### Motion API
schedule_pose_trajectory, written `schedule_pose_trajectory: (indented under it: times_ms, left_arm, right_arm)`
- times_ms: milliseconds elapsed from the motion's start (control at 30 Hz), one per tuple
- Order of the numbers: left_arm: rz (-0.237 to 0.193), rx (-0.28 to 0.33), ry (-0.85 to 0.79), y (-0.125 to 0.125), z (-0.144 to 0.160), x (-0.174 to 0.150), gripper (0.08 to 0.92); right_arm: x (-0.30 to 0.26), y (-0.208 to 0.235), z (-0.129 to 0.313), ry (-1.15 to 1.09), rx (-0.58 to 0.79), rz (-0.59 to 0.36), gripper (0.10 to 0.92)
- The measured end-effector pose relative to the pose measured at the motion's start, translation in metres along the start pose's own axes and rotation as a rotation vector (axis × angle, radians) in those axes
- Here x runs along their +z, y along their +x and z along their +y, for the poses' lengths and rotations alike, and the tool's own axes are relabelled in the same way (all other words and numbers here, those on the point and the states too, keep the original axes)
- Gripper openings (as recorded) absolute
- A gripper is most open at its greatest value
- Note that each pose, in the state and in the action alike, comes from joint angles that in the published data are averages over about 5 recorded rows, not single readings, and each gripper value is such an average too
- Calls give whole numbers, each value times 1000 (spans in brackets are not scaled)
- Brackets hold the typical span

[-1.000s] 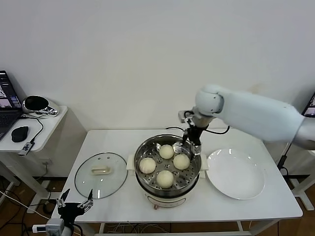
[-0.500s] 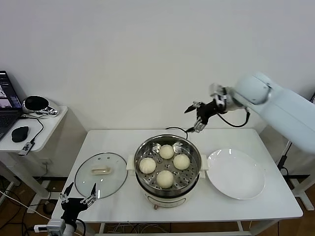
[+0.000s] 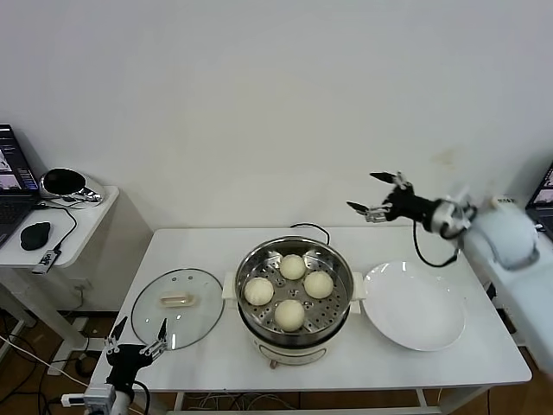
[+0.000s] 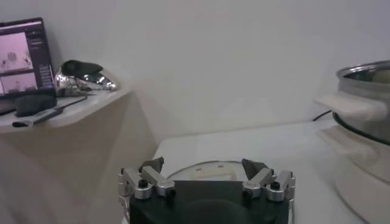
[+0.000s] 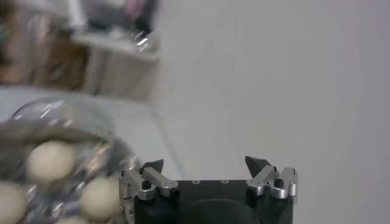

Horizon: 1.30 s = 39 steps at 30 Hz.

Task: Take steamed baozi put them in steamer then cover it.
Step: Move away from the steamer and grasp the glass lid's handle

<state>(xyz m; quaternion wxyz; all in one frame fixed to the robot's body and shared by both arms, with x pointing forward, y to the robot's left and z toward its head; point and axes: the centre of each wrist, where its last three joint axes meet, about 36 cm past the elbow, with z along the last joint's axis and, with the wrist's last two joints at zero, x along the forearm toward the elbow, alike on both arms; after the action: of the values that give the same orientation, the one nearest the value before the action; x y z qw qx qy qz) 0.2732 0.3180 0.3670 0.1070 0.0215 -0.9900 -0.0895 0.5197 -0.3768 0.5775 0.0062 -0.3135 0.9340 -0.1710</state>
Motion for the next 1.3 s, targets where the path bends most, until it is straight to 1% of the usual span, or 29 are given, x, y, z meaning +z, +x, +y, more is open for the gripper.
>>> schedule_pose_trajectory:
  times_ms: [100,200,333,533,600,700,867,1000,1100,1200,1300]
  left_arm:
    - [-3,2,-34,-2,2,1,823]
    - [-9,-5,-79,-5,4,3,823]
    - [-27,-35,-182,-8,7,6,823]
    - [-56,-74,-426,-13,11,10,823]
    - [-64,-90,-525,-15,14,11,823]
    - [-63,-101,-683,-18,19,15,823]
    - [-60,-98,-959,-22,27,25,823]
    - [-78,-89,-1147,-29,32,27,823]
    - [-94,-73,-1252,-35,34,27,823]
    - [-107,-56,-1322,-41,33,26,823]
    - [-104,-45,-1355,-47,29,27,823]
  right_arm:
    - [36,26,16,-85,127,-55,823]
    - [72,53,36,-165,244,-84,823]
    - [115,86,68,-261,367,-81,823]
    - [155,118,111,-361,499,-60,823]
    - [163,124,123,-385,531,-56,823]
    - [170,132,136,-411,568,-53,823]
    - [177,140,152,-440,613,-47,823]
    - [181,147,161,-456,639,-41,823]
    - [184,152,166,-461,654,-35,823]
    - [186,157,170,-465,664,-27,823]
    - [188,159,174,-466,669,-21,823]
